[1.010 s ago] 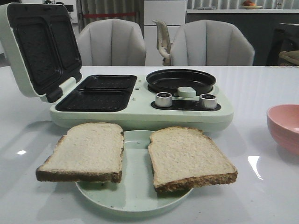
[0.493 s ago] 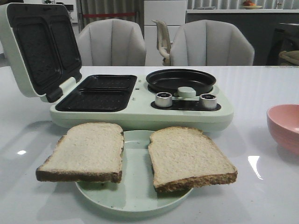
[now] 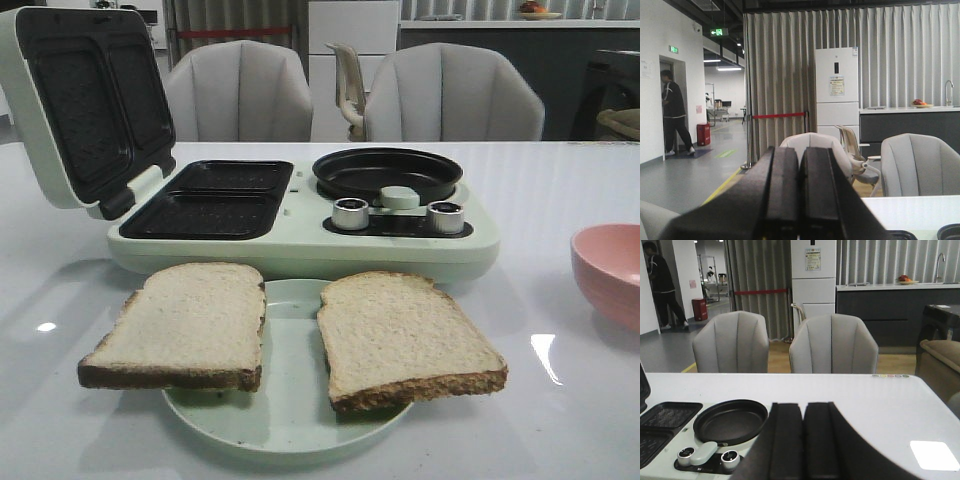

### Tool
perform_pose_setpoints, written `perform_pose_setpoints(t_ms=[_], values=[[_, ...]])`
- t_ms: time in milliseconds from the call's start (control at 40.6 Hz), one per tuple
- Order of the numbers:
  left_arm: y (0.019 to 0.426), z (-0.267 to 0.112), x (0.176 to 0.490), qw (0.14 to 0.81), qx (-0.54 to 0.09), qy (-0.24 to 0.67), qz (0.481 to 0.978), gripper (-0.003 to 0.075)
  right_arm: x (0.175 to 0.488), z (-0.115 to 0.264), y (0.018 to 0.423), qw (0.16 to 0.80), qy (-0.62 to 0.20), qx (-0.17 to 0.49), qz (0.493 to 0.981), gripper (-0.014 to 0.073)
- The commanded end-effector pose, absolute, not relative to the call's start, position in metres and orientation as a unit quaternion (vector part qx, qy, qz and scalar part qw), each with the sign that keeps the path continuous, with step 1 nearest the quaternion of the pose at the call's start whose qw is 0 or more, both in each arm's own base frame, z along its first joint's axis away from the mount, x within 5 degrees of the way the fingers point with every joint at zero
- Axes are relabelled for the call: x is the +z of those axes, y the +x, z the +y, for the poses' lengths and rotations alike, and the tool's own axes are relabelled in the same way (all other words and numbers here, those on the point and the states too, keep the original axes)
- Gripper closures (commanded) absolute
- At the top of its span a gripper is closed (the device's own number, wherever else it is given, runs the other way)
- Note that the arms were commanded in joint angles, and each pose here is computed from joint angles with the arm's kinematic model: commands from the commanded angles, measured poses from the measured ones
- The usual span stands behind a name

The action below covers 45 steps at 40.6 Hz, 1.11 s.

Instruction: Make breakfast with bread and shrimp

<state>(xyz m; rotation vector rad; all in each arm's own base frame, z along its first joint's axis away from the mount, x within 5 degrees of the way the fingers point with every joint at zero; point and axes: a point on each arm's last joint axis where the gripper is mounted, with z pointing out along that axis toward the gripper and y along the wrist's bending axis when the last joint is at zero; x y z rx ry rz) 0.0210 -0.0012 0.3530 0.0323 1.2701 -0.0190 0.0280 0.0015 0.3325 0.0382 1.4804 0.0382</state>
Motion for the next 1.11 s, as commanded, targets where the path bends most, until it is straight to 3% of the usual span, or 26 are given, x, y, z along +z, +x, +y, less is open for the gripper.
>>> perform_pose_setpoints(t_ms=[0,148,370,641,714,838,911,1084], values=[[0.026,-0.002,0.384,0.789,-0.017,0.013,0.614,0.0620,0.363,0.001,0.037,0.730,0.012,0.013,0.683,0.0551],[0.046,-0.003,0.391,0.728,-0.019,0.017,0.685,0.0620,0.365,0.001,0.063,0.668,0.012,0.014,0.744,0.0551],[0.075,-0.005,0.367,0.630,-0.022,0.019,0.776,0.0620,0.342,0.001,0.102,0.572,0.014,0.016,0.820,0.0551],[0.097,-0.005,0.356,0.583,-0.019,0.021,0.812,0.0615,0.319,0.000,0.133,0.484,0.016,0.017,0.875,0.0533],[0.101,-0.005,0.355,0.576,-0.017,0.022,0.817,0.0543,0.316,0.000,0.137,0.474,0.016,0.017,0.880,0.0439],[0.106,-0.005,0.352,0.566,-0.003,0.041,0.824,0.0234,0.313,0.000,0.142,0.468,0.016,0.017,0.883,0.0187],[0.109,-0.006,0.351,0.560,-0.002,0.050,0.827,0.0104,0.313,0.000,0.142,0.466,0.016,0.017,0.884,0.0107],[0.118,-0.021,0.344,0.538,-0.007,0.146,0.830,0.0104,0.313,0.000,0.142,0.466,0.016,0.017,0.885,0.0089]])
